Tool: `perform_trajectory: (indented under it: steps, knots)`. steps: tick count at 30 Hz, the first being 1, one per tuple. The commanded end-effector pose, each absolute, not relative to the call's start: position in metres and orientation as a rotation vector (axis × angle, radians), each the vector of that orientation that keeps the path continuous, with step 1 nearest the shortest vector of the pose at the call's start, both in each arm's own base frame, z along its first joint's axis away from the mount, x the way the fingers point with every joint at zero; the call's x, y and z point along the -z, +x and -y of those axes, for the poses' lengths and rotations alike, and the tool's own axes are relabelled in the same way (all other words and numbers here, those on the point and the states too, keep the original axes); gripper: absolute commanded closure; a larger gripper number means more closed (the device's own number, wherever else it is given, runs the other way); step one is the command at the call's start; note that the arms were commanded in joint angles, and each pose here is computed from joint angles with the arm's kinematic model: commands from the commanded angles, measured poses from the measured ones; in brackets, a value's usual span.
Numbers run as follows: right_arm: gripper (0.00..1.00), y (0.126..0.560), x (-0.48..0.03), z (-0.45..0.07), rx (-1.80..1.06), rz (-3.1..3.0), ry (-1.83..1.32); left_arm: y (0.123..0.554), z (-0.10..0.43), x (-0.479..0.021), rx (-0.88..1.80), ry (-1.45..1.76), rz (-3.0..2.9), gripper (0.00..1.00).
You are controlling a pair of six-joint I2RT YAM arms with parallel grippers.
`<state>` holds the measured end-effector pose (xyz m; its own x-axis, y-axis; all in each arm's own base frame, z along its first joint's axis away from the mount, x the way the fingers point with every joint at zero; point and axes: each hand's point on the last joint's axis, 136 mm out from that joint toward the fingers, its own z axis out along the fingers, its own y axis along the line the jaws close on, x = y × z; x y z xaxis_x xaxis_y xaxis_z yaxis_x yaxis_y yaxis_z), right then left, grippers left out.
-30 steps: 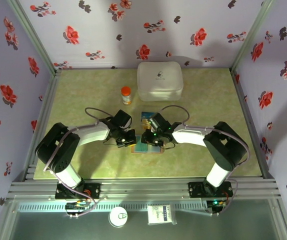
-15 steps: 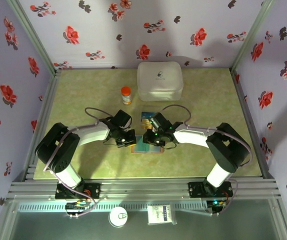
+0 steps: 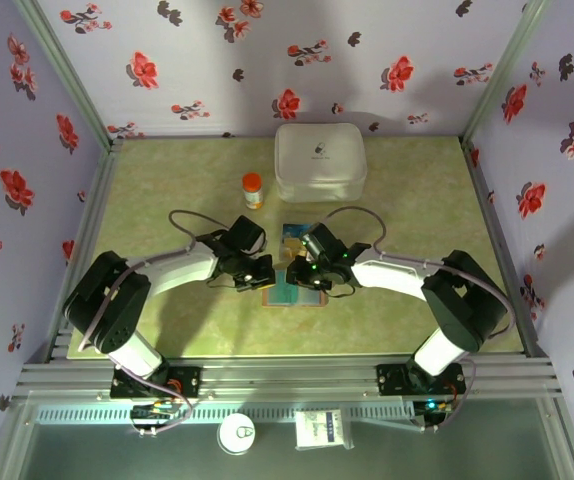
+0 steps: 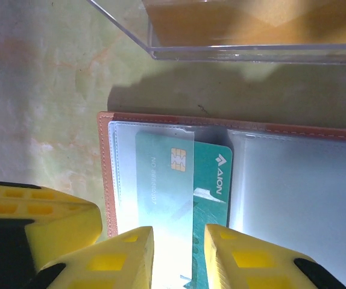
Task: Take the credit cards out of the card holder
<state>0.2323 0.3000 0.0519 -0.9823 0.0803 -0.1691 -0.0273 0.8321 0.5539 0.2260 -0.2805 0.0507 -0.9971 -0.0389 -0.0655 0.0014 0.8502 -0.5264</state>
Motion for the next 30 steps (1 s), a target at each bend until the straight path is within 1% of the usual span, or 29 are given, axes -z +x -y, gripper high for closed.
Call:
perform_trajectory:
  steps: [1, 14, 23, 30]
  knots:
    - [0.72, 0.231, -0.049, -0.289, -0.801, -2.837, 0.053, 0.224, 0.287, -0.054, 0.83, 0.028, -2.955, 1.0]
    - [0.71, 0.226, -0.035, -0.289, -0.792, -2.879, 0.069, 0.217, 0.279, -0.027, 0.732, 0.022, -3.024, 1.0]
    - [0.71, 0.224, -0.028, -0.288, -0.789, -2.897, 0.073, 0.214, 0.274, -0.019, 0.695, 0.016, -3.046, 1.0]
    - [0.71, 0.223, -0.026, -0.296, -0.854, -2.892, 0.079, 0.213, 0.273, -0.018, 0.682, 0.016, -3.055, 1.0]
